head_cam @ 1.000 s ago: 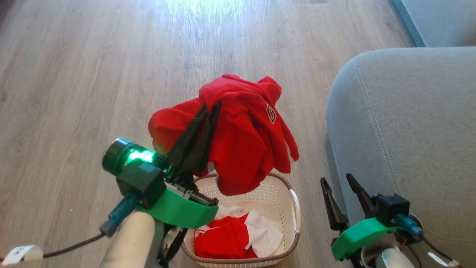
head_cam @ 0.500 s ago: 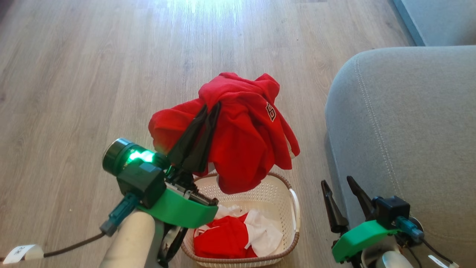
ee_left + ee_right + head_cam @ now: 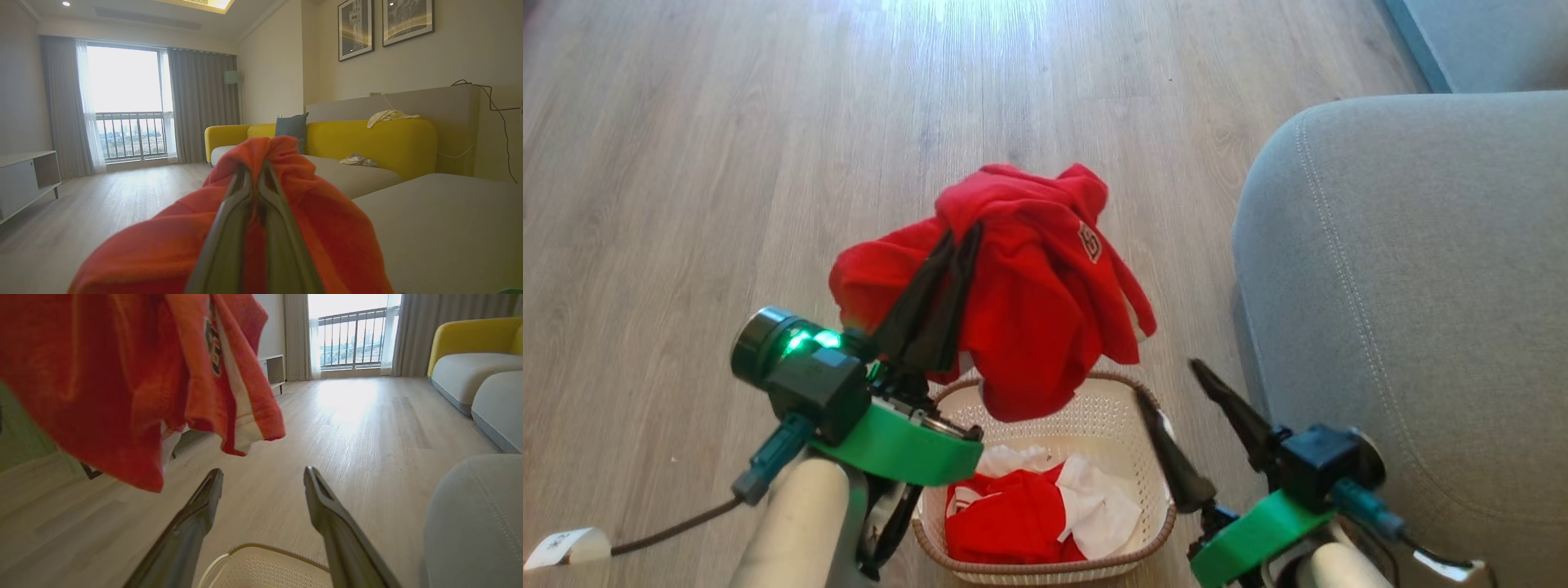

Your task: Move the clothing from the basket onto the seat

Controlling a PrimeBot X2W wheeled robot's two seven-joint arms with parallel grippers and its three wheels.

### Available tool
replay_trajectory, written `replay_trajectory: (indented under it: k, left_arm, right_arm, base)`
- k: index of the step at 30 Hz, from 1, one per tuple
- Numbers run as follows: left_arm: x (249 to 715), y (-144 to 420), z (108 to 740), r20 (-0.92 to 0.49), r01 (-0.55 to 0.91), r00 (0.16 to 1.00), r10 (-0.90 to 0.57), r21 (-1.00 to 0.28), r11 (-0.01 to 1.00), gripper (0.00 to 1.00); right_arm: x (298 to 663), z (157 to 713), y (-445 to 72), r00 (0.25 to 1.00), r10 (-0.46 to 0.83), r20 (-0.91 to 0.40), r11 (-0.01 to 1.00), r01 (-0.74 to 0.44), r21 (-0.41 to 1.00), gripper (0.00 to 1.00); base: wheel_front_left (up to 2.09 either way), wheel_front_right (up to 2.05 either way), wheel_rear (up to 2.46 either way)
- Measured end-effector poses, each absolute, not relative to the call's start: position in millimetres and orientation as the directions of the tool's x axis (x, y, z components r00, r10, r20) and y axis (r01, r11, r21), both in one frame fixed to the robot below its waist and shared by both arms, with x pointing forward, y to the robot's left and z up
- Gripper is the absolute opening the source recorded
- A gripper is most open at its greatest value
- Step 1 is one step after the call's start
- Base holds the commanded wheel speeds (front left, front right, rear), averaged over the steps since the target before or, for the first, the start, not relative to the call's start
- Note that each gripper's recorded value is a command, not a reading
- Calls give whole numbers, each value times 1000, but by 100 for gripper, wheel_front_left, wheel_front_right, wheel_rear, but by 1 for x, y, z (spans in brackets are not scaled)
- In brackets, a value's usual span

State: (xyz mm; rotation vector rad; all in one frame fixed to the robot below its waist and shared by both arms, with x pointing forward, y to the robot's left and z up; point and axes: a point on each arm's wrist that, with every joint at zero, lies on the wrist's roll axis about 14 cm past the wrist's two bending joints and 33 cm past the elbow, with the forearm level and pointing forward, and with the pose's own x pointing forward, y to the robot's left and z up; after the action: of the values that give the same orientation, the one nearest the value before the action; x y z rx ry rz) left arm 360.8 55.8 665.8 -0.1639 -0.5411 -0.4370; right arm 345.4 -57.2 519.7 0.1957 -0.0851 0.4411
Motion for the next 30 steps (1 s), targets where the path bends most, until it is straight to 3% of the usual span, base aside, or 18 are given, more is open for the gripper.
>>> replay_trajectory:
  k: [9,22,30]
  left_arm:
    - [366,56,656,503,440,782,-367,-29,897,0]
    - [354,28,647,476,521,745,-467,22,853,0]
    - [340,5,642,462,585,709,-533,37,810,0]
  right_arm:
    - [316,559,-19,750,621,225,769,-639,7,100]
    - [322,578,-11,715,643,273,749,-663,-26,100]
    - [333,562,-10,729,649,220,751,-660,-28,100]
  base:
    - [0,0,0]
    - [0,0,0]
    - [0,0,0]
